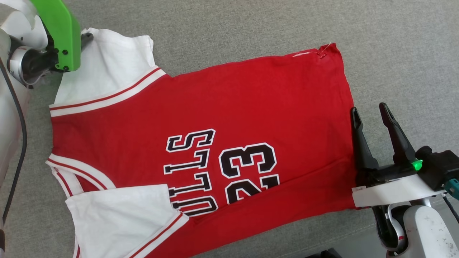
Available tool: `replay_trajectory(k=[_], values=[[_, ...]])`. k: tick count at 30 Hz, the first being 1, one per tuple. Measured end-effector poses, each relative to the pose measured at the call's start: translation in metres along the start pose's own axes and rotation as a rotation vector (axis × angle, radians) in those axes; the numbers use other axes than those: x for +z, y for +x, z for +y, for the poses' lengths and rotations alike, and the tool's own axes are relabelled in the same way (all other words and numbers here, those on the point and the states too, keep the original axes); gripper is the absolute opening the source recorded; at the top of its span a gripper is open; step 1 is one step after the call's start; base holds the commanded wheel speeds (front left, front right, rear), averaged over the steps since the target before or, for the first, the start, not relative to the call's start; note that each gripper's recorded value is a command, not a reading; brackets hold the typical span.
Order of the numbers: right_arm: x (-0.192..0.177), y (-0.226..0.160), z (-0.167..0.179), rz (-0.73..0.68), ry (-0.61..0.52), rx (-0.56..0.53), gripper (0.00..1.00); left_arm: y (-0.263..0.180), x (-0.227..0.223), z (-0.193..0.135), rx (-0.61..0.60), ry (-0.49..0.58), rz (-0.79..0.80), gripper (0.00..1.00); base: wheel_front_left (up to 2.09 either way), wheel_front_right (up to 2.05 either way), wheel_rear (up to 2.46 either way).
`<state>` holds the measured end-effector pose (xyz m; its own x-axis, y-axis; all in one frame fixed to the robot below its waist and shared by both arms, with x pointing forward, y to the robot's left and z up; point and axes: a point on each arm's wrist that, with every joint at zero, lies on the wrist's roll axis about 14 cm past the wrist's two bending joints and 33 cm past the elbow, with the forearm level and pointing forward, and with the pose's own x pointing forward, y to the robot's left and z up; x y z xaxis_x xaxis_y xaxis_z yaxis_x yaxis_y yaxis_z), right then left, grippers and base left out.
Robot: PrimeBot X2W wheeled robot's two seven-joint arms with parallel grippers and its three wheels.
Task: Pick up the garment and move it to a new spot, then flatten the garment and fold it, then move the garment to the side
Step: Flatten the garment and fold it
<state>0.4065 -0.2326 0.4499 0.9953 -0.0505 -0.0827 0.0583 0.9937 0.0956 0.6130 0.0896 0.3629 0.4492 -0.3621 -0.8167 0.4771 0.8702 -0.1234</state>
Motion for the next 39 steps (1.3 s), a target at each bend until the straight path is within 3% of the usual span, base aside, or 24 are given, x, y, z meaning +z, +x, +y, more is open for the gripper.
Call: replay_trajectory(k=[13,31,39], values=[[0.014,-0.002,-0.006,0.03,-0.07,0.039,1.0,-0.032,0.022,-0.006,-0.02,-0.099,-0.166,0.0,0.0,0.0,0.0],[0.002,0.05,-0.009,0.649,-0.281,0.214,1.0,-0.14,0.004,-0.048,-0.082,-0.106,-0.358,0.0,0.0,0.0,0.0],[-0.013,0.087,-0.009,0.762,-0.345,0.234,1.0,-0.156,-0.018,-0.056,-0.083,-0.103,-0.355,0.0,0.0,0.0,0.0]])
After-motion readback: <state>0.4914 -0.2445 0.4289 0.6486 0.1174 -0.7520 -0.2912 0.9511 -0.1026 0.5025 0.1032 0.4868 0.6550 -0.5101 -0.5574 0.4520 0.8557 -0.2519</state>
